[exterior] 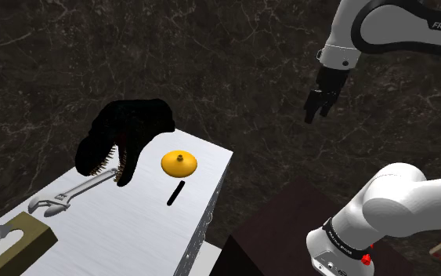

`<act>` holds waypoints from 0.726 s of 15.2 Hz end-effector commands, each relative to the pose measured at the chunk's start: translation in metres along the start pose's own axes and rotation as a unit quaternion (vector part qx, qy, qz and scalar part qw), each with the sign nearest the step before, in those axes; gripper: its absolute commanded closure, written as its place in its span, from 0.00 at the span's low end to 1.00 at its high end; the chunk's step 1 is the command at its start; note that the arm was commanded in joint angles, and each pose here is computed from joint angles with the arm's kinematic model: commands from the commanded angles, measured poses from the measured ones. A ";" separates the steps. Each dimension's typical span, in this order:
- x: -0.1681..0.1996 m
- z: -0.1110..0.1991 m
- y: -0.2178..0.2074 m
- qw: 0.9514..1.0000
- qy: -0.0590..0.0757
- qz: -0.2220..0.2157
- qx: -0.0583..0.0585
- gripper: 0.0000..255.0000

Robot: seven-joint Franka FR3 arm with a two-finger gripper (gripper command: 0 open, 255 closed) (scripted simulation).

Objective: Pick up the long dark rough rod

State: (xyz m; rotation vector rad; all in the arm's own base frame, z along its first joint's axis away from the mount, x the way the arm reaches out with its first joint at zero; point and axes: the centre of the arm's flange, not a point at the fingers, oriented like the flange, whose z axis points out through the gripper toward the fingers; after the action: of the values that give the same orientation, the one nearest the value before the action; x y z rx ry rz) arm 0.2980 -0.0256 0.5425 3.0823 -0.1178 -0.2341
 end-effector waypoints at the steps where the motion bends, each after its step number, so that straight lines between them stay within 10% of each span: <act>1: 0.000 0.000 0.000 1.000 0.000 0.000 0.000 0.00; 11: 0.012 0.077 -0.104 0.993 0.020 0.116 0.009 0.00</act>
State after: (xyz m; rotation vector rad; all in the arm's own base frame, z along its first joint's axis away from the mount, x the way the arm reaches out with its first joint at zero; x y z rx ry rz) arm 0.3038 0.0637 0.4667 3.0565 -0.4323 -0.1713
